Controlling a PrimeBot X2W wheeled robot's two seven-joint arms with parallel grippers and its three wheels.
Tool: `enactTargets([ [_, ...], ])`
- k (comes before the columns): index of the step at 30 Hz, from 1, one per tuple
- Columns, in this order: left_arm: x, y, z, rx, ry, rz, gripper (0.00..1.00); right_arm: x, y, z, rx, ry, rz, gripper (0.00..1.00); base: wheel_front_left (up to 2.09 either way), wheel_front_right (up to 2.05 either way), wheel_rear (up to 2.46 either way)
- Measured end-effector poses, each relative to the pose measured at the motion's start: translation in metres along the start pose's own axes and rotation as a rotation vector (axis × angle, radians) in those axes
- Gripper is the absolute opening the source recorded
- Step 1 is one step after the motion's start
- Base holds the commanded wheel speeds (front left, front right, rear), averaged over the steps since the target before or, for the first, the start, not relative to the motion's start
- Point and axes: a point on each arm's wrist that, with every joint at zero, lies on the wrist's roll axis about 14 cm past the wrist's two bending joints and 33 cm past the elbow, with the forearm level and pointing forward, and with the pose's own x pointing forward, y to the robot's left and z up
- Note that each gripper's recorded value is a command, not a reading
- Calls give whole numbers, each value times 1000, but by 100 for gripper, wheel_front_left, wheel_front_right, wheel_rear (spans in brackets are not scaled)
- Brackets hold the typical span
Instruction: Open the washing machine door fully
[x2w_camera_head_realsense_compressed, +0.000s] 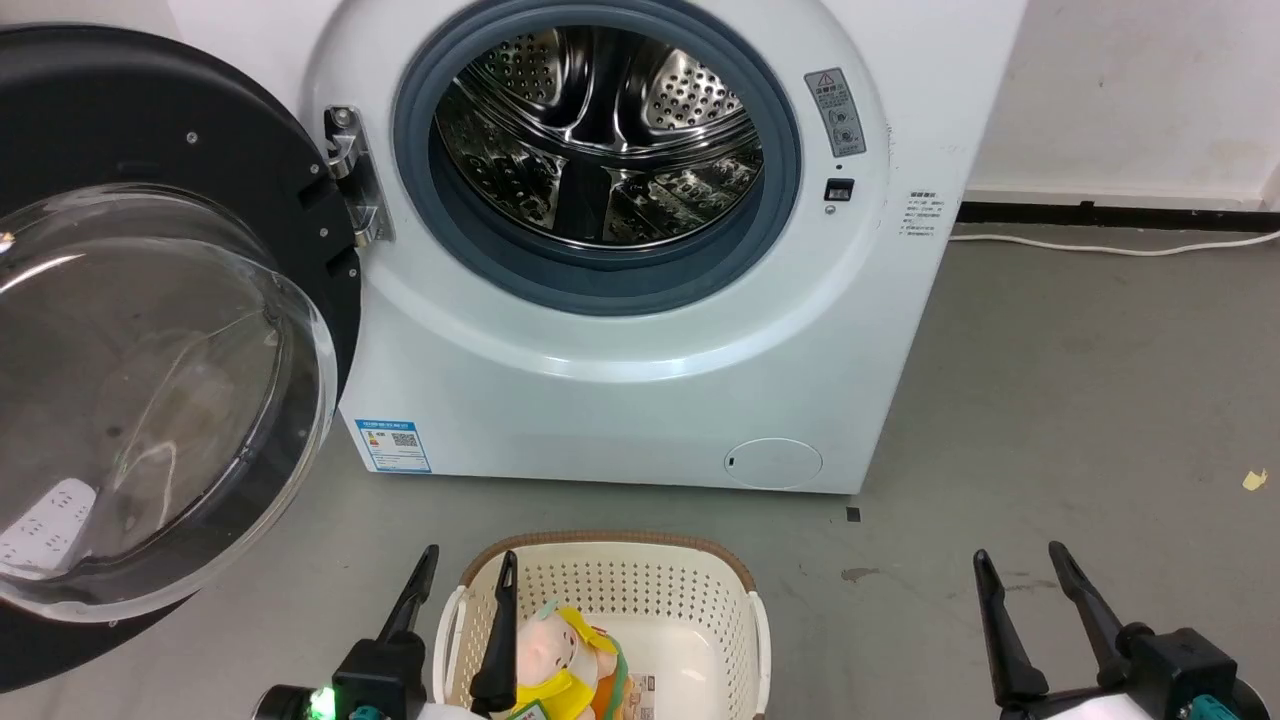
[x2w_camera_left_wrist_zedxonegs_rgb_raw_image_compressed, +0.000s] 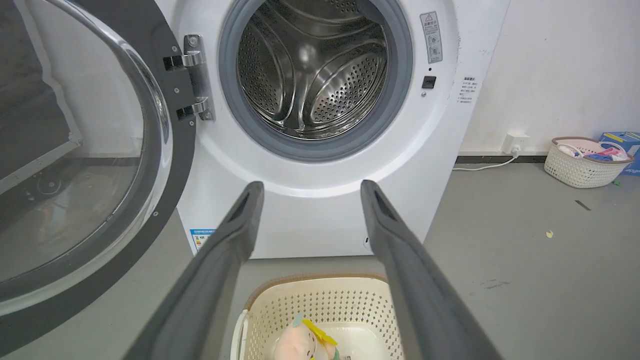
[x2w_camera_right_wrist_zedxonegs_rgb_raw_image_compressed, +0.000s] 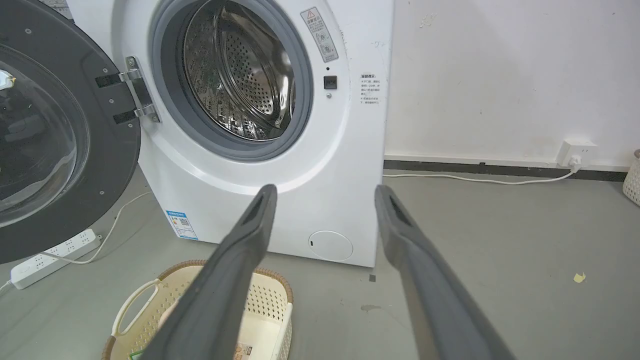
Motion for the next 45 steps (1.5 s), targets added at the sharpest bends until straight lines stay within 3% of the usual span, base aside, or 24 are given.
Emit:
enactTargets([
  [18,0,0,-1,-4,1,6,100,0,-1,-3,-1,9,-2,100,0,0,0],
  [19,1,0,0,-4,1,7,0,0,-1,-3,-1,10,-2,0,0,0,0],
  [45,6,1,-1,2,27,8,0,-1,-3,-3,-21,37,-9,0,0,0,0],
])
